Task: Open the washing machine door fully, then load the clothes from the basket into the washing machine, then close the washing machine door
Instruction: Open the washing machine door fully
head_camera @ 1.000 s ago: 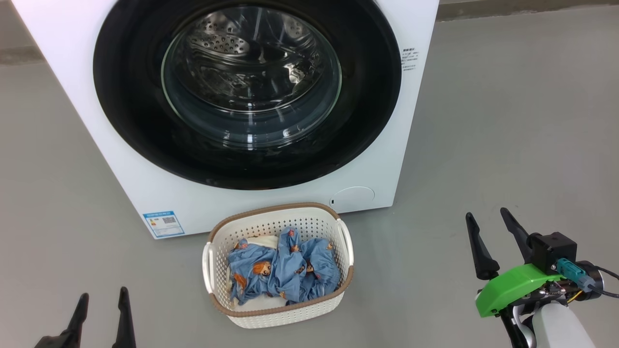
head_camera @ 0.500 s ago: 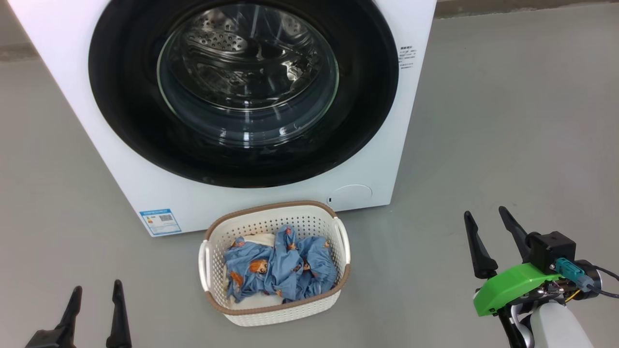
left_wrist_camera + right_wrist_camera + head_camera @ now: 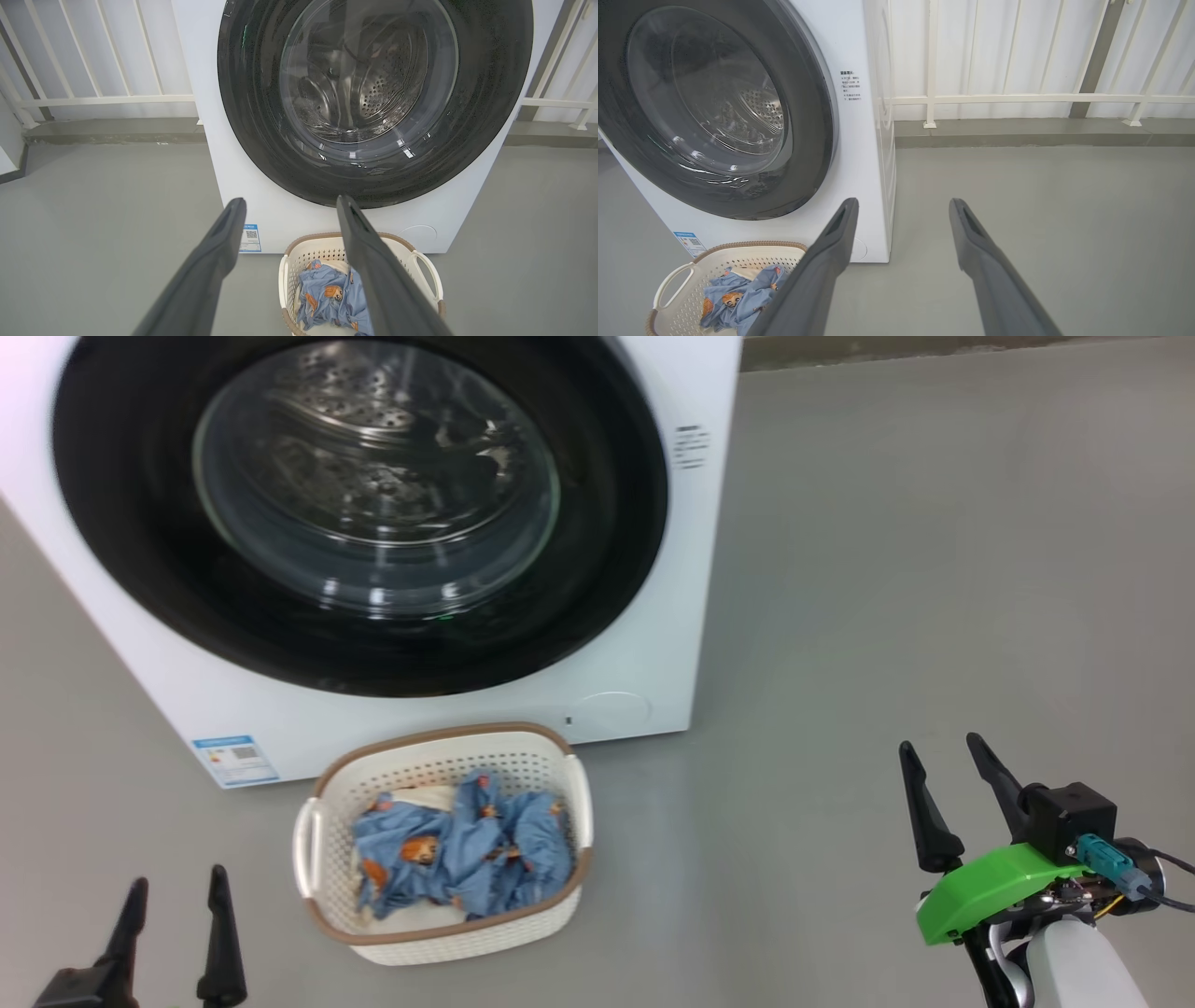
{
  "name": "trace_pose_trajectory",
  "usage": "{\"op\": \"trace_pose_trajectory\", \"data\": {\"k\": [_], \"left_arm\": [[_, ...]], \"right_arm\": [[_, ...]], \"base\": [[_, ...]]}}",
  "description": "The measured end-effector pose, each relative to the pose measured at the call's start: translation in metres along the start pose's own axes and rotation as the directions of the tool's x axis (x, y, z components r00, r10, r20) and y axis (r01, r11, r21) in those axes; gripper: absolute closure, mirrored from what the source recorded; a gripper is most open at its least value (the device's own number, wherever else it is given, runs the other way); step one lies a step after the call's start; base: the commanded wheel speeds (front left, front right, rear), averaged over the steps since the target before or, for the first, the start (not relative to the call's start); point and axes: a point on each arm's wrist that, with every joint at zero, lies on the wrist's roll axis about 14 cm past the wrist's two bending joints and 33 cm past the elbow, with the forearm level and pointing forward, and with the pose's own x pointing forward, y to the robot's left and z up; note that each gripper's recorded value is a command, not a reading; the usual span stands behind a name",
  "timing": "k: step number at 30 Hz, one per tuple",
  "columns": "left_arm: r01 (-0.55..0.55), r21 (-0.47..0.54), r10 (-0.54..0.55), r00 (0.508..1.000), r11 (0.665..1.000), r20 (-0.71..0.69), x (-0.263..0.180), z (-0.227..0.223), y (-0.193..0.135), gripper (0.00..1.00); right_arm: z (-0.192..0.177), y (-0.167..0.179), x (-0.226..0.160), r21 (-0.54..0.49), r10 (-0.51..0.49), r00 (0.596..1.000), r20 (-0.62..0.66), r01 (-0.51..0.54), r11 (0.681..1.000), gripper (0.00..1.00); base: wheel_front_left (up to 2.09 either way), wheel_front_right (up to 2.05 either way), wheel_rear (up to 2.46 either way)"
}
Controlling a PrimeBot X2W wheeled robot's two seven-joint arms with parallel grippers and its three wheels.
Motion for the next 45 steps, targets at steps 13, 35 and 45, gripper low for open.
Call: {"op": "trace_pose_trajectory", "data": {"k": [13,35,45], "left_arm": [[0.006,-0.013,-0.005,0.999,1.000,0.032,0.001,0.009,-0.004,0.00],[0.021,-0.008,-0.021,0.998,1.000,0.051,0.000,0.015,-0.008,0.00],[0.044,-0.018,-0.043,0.998,0.999,0.042,-0.001,0.011,-0.017,0.00]], "right_arm": [[0.003,0.001,0.001,-0.001,0.006,1.000,0.011,-0.006,1.000,0.00],[0.006,0.000,0.003,0.067,-0.005,1.000,0.024,0.003,0.998,0.00],[0.024,-0.002,0.022,0.154,-0.010,0.997,0.078,-0.002,0.988,0.00]], "base": [[0.66,0.66,-1.31],[0.01,0.01,-0.02],[0.00,0.00,0.00]]}}
